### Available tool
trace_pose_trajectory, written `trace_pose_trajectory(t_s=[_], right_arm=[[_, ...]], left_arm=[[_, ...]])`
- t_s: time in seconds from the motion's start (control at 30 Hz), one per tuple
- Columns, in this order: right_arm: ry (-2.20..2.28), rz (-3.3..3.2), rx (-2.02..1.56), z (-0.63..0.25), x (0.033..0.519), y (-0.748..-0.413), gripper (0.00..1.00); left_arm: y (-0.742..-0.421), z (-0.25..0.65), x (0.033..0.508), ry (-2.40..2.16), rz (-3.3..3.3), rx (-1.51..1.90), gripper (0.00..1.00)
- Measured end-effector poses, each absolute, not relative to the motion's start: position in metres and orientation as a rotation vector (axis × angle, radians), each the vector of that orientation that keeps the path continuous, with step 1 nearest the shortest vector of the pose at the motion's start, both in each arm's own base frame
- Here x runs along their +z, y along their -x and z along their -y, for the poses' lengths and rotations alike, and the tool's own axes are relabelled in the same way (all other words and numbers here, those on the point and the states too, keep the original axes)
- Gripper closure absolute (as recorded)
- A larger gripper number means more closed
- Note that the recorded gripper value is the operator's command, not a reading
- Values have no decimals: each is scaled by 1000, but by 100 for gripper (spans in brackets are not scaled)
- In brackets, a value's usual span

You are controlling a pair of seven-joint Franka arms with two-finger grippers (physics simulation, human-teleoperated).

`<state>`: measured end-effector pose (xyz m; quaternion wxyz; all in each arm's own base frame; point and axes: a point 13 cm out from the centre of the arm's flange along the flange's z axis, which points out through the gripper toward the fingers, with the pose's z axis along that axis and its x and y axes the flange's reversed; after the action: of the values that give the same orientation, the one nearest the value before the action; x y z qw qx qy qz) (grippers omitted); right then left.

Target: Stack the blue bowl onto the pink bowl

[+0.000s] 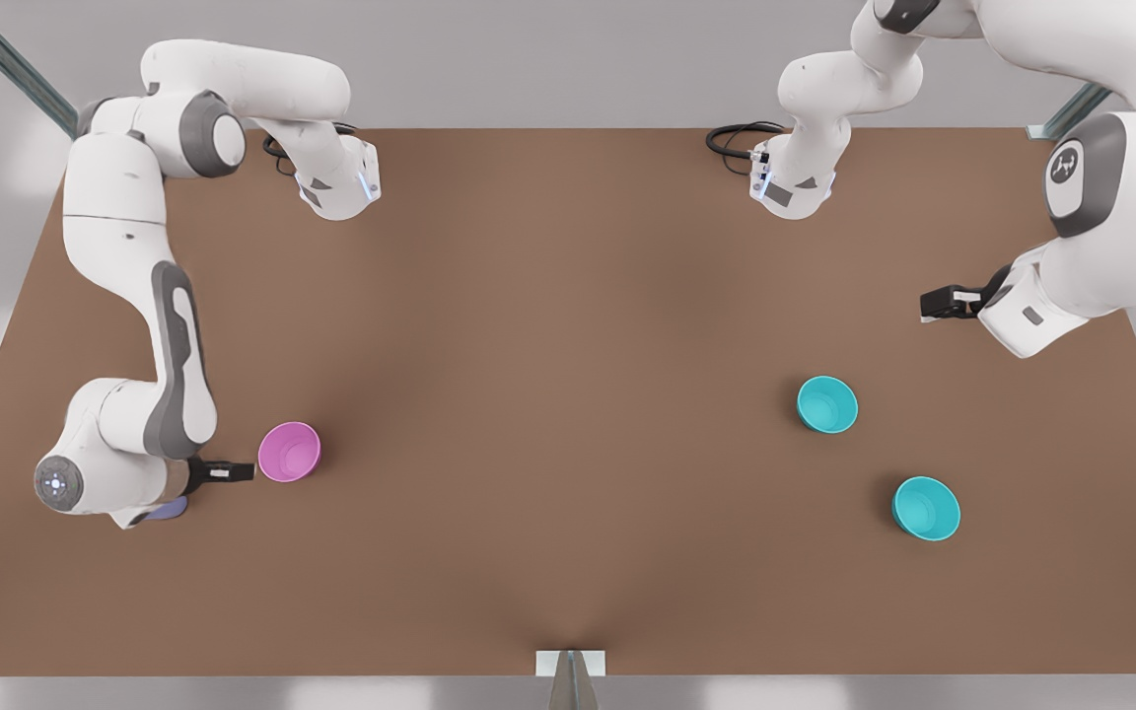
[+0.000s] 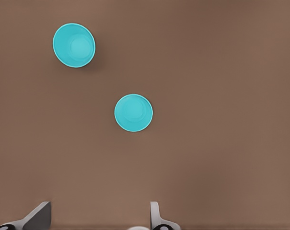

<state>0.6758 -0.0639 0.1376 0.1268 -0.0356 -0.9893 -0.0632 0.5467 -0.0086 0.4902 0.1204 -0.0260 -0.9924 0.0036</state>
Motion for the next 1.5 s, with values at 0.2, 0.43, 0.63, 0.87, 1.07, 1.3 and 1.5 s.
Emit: trace_pose_trajectory(t_s=[0.2,0.43,0.63,0.87,1.07,1.3,1.5], right_arm=[[195,2921,-275,63,131,-680,0],[225,2954,-258,59,94,-624,0],[232,3020,-247,62,73,-625,0],[199,3034,-250,48,56,-620,0],[175,3047,-275,42,54,-625,75],[72,3078,-318,14,69,-640,79],[-298,3160,-496,-206,152,-705,79]], left_arm=[[-543,8,486,73,2875,10,0],[-538,8,482,71,2847,10,0],[-536,7,480,68,2829,10,0],[-536,2,474,56,2815,11,0],[-535,2,475,56,2811,10,0],[-531,-4,477,37,2802,11,0],[-529,-4,477,37,2795,11,0]])
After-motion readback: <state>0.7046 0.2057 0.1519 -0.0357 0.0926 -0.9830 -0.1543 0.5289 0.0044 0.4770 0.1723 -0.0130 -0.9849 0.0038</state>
